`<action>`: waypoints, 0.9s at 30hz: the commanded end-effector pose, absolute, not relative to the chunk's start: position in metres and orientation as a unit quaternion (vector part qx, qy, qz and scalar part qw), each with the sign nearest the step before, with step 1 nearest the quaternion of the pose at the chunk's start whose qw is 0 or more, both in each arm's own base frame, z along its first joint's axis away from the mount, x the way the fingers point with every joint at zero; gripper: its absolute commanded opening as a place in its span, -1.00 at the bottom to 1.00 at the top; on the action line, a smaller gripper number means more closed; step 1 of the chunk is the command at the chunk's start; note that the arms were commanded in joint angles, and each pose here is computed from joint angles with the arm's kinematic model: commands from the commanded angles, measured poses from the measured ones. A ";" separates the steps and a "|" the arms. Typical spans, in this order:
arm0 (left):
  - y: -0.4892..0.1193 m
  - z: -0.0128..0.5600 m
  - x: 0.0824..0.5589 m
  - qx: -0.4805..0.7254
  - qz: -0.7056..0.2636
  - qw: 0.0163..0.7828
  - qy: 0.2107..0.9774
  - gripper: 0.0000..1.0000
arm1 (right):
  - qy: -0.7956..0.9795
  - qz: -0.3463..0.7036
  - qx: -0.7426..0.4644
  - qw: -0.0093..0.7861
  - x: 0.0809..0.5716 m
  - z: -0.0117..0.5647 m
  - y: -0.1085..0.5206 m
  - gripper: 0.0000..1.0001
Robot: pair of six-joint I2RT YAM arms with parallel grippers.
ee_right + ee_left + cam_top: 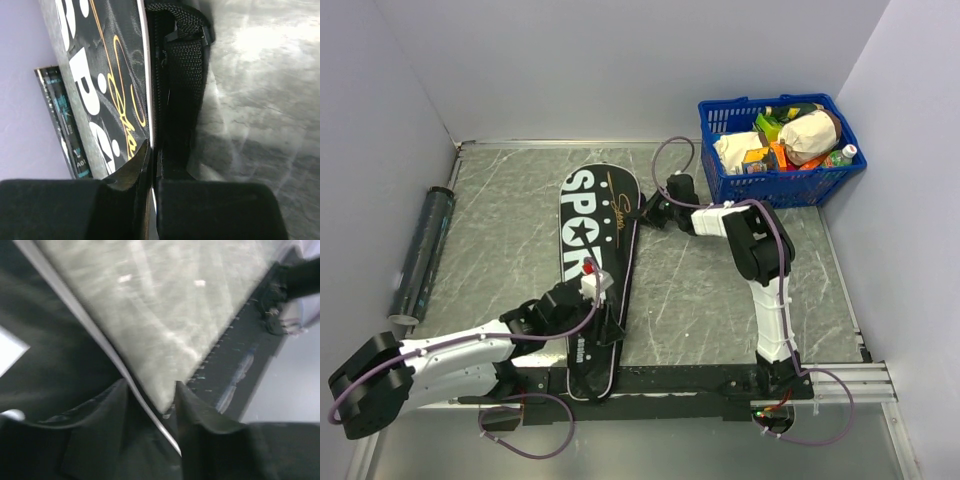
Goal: Pack up the badminton gear
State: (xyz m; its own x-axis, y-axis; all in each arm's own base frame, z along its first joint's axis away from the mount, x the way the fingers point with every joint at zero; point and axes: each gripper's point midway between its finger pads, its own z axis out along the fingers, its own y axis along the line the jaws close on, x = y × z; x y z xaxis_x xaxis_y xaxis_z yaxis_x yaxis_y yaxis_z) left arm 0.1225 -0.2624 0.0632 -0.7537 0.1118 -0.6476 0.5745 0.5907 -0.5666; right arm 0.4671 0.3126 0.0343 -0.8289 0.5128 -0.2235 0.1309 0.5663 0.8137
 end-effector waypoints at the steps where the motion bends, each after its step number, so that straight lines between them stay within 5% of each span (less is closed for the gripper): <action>1: -0.301 0.126 0.105 0.237 -0.481 0.301 0.789 0.03 | 0.854 0.383 0.243 0.256 0.476 0.034 0.278 -1.00; 4: -0.321 0.131 0.088 0.252 -0.492 0.282 0.784 0.10 | 0.855 0.367 0.254 0.263 0.474 0.034 0.269 -1.00; 11: -0.349 0.089 0.061 0.260 -0.442 0.226 0.828 -0.10 | 0.860 0.325 0.287 0.269 0.462 0.029 0.242 -1.00; 27: -0.268 0.013 0.122 0.093 -0.188 0.291 0.934 -0.19 | 0.860 0.314 0.306 0.263 0.407 0.029 0.214 -1.00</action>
